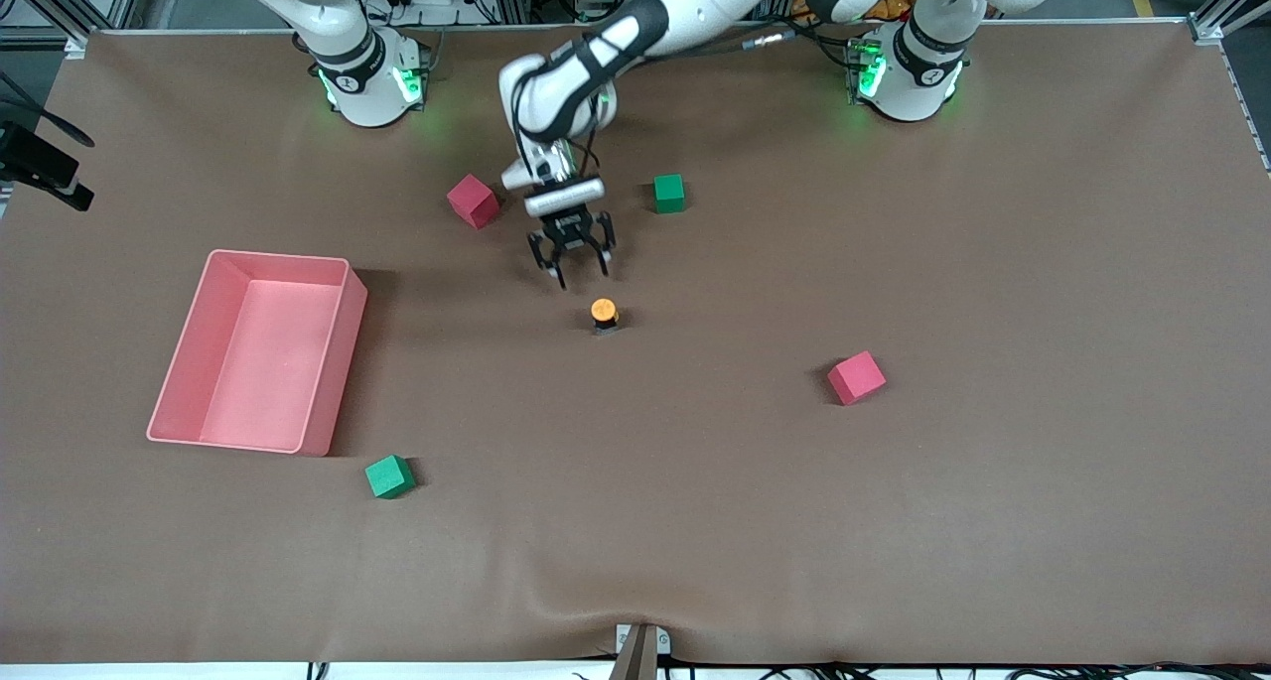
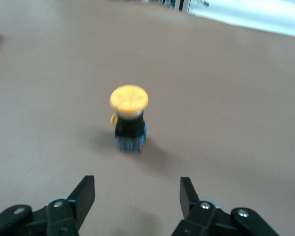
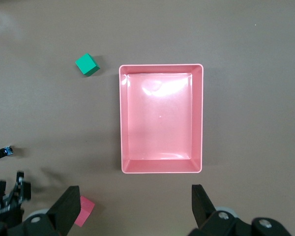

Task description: Place and upright button with both arms

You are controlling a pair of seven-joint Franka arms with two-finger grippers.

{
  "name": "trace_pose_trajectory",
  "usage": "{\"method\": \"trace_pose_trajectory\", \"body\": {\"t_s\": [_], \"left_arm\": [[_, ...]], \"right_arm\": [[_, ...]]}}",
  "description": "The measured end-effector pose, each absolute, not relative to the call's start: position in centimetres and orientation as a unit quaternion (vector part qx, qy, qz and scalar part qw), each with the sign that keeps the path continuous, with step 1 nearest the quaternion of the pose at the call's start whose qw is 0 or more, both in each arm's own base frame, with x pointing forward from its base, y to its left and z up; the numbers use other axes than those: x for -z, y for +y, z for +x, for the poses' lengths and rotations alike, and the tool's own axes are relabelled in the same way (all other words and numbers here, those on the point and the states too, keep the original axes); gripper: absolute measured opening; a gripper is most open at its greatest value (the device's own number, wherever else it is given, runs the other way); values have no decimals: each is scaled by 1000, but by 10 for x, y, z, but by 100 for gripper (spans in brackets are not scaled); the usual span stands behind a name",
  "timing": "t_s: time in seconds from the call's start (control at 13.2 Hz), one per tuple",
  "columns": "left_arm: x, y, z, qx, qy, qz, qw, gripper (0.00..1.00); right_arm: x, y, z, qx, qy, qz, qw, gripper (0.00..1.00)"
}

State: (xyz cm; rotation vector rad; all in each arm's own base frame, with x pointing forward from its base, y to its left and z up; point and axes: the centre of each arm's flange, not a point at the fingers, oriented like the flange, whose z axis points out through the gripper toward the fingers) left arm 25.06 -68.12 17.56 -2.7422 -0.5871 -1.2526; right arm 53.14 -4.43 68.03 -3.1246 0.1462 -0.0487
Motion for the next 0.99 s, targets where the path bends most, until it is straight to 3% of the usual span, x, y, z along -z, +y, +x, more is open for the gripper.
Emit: {"method": "trace_pose_trajectory", "body": {"t_s": [0.3,0.53,0.68,0.99], "left_arm": [[-227,-682,208,314,-197,-923,106,78],[-263,-679,211,248,-186,-942,127,78],[-318,-670,236,196,-189,-955,120,78],[-445,-607,328,129,-191,-968,98,78]], "right_arm": [[-680,-44,531,15,47,-999,7,100],[-680,-44,531,15,47,-999,7,100],[-680,-45,531,15,47,-999,7,100],[-680,-45,532,15,47,-999,7,100]]}}
